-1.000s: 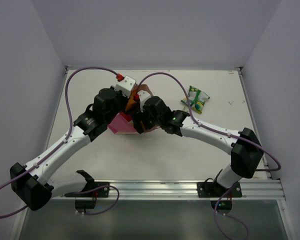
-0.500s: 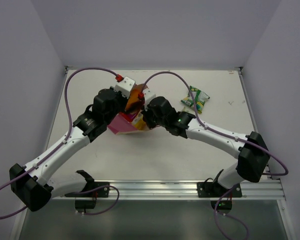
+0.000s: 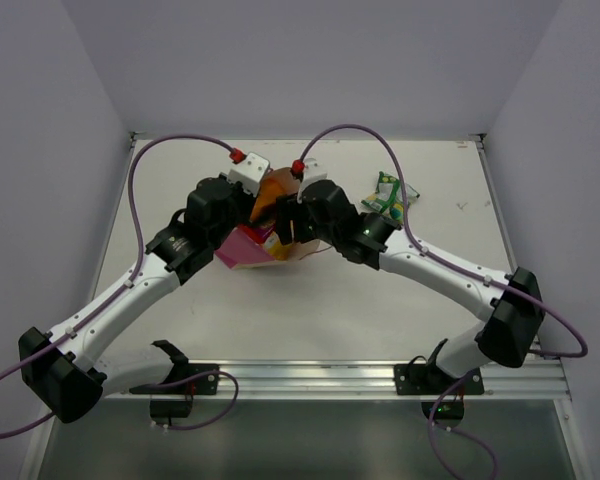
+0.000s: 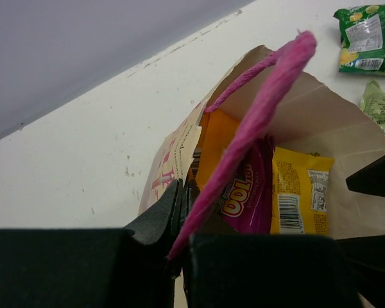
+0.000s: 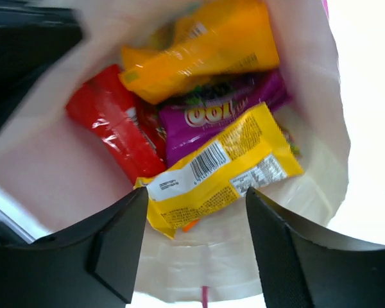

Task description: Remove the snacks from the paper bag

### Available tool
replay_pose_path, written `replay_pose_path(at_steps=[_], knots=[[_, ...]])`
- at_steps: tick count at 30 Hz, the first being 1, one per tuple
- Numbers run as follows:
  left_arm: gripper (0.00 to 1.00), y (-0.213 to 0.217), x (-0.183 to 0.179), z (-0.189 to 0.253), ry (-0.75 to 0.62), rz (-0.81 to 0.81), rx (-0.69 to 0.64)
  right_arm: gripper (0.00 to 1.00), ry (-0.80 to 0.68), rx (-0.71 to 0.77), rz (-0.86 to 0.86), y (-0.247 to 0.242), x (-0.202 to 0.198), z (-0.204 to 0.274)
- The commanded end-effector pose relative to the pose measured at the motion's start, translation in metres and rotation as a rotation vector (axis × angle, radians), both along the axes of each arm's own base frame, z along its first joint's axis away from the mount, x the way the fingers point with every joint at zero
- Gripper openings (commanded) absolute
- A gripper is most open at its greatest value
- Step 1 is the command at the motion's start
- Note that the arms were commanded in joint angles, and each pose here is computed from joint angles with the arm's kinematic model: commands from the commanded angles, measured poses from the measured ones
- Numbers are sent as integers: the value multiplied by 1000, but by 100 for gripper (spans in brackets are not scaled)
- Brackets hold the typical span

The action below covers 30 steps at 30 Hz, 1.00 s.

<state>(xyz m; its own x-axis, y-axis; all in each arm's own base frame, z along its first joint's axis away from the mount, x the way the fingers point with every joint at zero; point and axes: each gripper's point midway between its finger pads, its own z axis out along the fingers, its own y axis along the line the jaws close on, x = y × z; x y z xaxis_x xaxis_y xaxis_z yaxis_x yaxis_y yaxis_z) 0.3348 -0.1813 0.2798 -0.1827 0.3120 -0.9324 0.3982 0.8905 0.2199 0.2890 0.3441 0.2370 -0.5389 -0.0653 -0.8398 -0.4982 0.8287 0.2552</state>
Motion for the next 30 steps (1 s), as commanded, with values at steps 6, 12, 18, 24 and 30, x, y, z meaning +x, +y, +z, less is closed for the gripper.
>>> replay_pose_path(at_steps=[6,12,18,24,30], knots=[[0,1,1,10,-13,30,-63,74,264,85,-332,5,15,-42],[0,0,1,9,-10,27,-70,66,318,83,-422,10,23,-67],[0,3,0,9,-14,35,-62,29,281,95,-436,2,24,-62],[0,4,1,5,-11,43,-47,4,185,173,-366,-3,21,-11],[0,8,3,10,-35,51,-28,0,44,244,-329,-27,15,57]])
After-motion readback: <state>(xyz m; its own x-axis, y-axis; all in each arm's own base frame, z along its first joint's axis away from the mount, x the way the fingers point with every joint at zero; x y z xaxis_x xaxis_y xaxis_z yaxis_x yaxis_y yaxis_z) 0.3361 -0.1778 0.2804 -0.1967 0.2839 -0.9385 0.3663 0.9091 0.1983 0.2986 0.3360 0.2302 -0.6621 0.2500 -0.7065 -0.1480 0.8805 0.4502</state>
